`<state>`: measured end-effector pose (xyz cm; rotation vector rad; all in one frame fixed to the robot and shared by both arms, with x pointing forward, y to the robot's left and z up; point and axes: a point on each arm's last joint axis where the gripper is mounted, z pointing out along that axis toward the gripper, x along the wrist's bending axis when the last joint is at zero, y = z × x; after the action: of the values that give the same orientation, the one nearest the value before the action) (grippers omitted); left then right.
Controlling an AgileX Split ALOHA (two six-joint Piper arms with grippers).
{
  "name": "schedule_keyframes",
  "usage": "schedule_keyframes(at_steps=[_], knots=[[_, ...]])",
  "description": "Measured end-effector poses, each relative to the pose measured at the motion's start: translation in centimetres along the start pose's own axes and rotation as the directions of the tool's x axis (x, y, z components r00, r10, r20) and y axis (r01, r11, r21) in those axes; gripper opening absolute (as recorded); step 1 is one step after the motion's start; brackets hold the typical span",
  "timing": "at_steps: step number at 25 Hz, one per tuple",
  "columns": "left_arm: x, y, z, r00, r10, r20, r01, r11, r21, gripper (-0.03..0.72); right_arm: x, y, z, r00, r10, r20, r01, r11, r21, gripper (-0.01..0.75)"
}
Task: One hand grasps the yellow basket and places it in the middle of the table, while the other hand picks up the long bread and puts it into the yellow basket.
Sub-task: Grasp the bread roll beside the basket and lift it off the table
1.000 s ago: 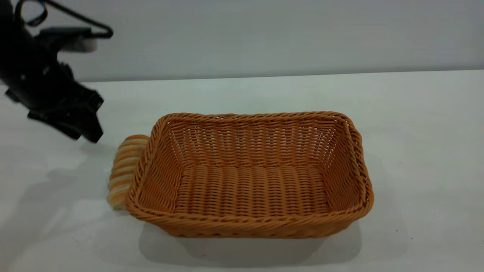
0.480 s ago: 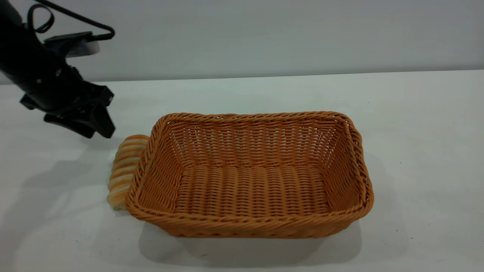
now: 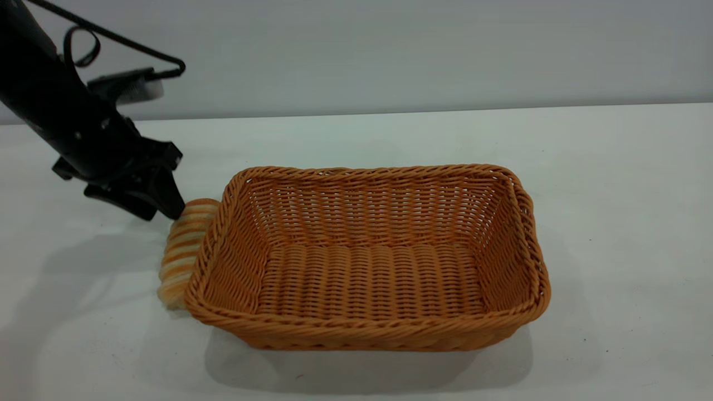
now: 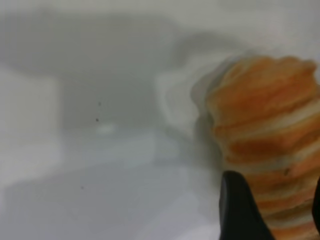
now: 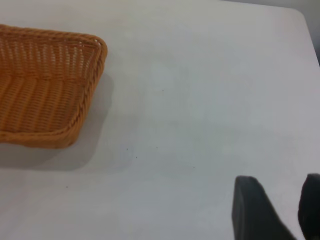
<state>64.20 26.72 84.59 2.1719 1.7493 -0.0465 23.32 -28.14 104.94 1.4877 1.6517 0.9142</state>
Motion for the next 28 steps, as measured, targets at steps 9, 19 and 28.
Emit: schedule_keyframes(at_steps=[9,19,28], knots=[[0.0,-0.1,0.9,1.0,0.0,-0.01,0.0,1.0,0.0,0.411,0.0,0.0,0.0,1.0,0.002,0.0,-0.002,1.0,0.0,0.266],[-0.5,-0.5,3.4,0.999,0.015,0.043,-0.015,1.0,0.004,0.411,0.0,0.0,0.0,1.0,0.003,0.0,-0.003,1.0,0.0,0.266],[-0.5,-0.4,3.7,0.997,0.042,0.062,-0.041,0.999,-0.013,0.154,0.0,0.0,0.0,1.0,0.004,-0.001,-0.004,1.0,0.0,0.266]])
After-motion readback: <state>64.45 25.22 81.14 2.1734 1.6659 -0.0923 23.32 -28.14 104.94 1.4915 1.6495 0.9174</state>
